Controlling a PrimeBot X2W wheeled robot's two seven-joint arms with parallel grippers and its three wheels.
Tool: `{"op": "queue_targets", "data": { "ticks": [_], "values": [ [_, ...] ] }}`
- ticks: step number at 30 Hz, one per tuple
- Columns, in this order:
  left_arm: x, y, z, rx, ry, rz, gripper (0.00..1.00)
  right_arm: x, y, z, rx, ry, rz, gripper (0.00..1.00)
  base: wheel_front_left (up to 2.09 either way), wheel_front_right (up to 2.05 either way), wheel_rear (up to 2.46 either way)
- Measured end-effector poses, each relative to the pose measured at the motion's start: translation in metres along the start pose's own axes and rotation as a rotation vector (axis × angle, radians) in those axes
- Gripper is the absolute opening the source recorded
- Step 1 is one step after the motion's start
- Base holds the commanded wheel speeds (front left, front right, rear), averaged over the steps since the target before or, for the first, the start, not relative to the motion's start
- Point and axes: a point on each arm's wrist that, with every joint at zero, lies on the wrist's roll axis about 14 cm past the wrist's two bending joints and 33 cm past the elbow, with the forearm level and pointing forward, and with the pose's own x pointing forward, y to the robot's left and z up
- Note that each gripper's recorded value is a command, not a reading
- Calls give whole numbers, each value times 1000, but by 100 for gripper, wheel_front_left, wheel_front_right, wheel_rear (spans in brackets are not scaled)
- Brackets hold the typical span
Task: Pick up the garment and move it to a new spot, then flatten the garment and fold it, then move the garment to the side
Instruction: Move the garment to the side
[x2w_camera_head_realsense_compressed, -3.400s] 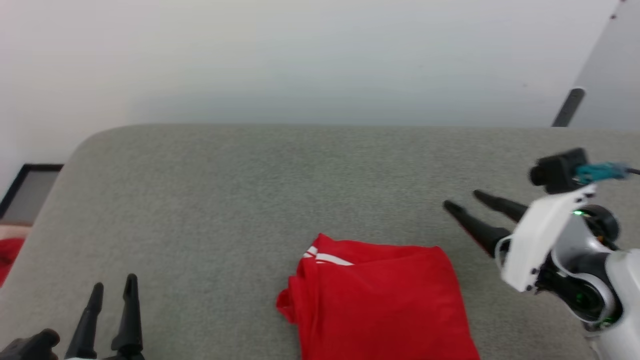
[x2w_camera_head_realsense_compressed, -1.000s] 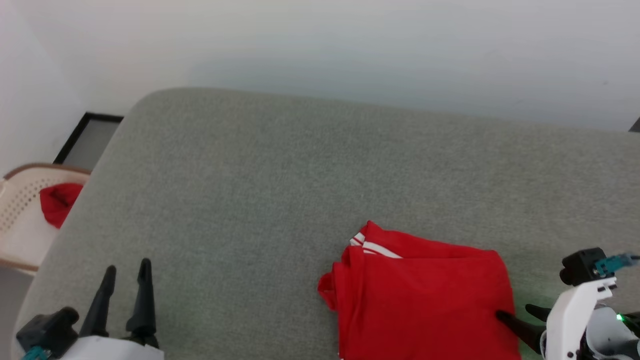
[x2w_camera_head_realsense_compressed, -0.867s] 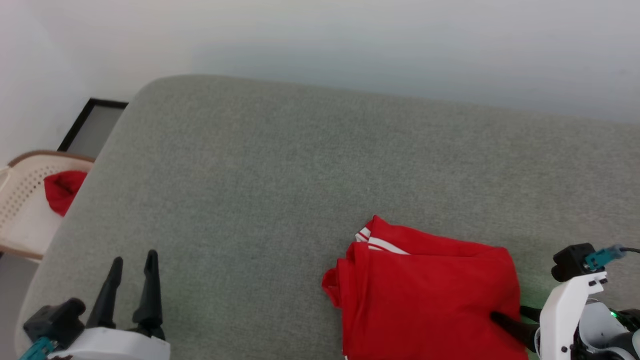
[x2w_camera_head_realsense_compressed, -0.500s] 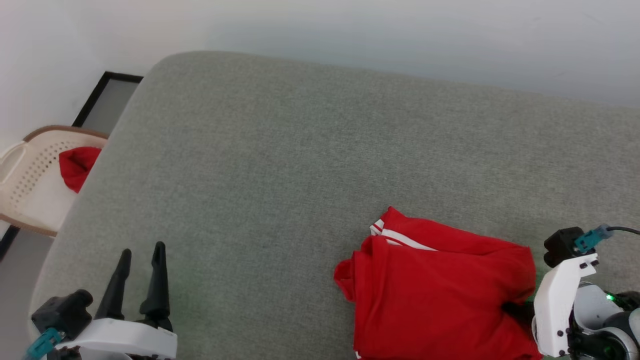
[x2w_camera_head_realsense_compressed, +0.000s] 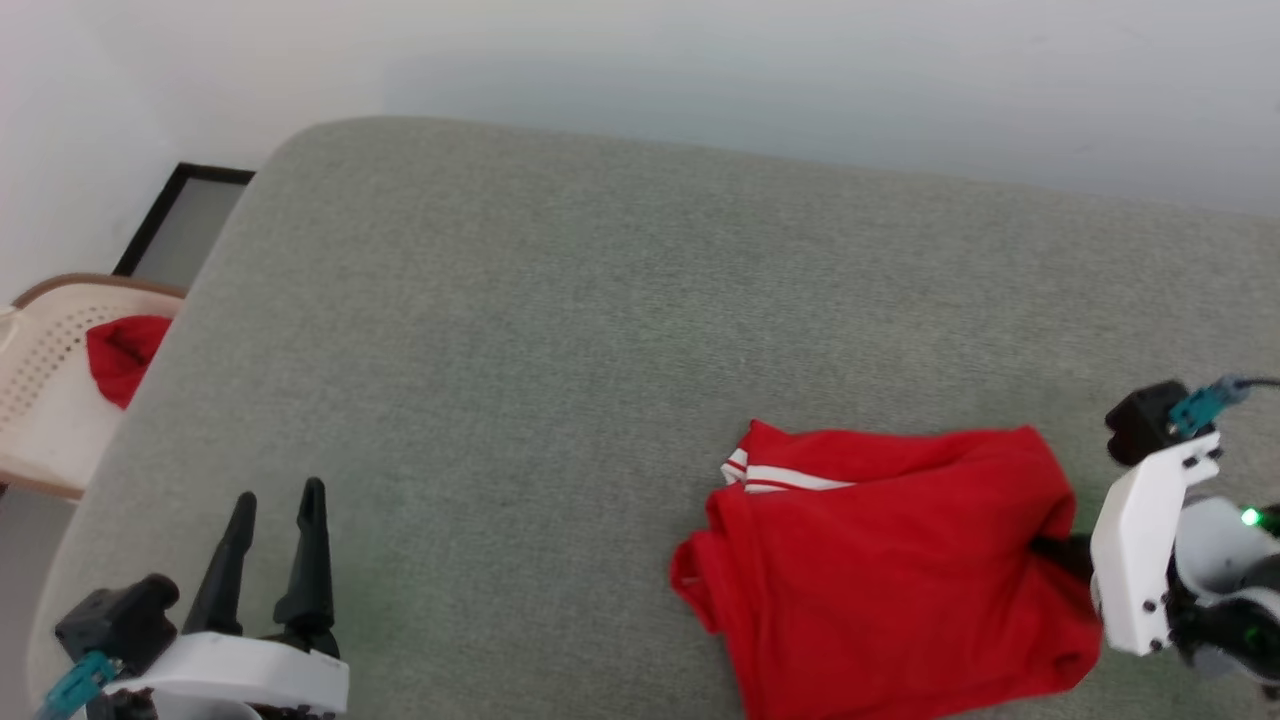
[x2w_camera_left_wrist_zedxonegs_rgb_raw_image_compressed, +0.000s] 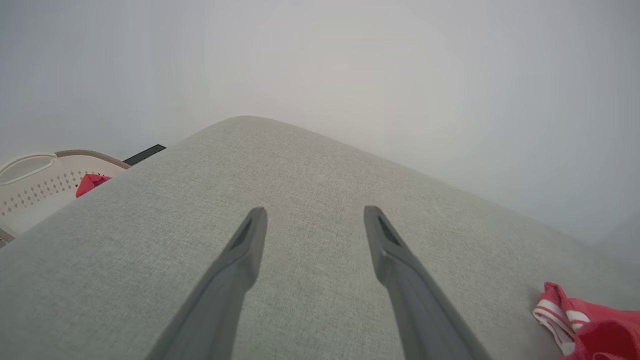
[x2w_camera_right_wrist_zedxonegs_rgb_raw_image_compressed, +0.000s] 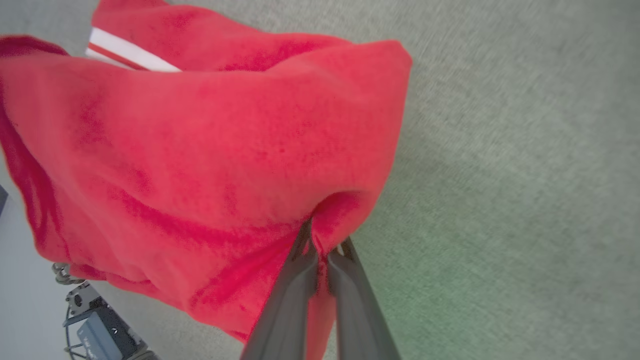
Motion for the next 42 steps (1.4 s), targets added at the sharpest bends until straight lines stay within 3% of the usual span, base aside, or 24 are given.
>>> {"op": "queue_targets", "data": {
  "ticks": [19,42],
  "values": [
    [55,-66,-1,22,-9,-201,100,-68,-94,45,-83,-127,-301,0,0,0,0],
    [129,-128,-52,55,57,-375,100,-124,-256,21,-87,-106,-726,0,0,0,0]
  ]
}}
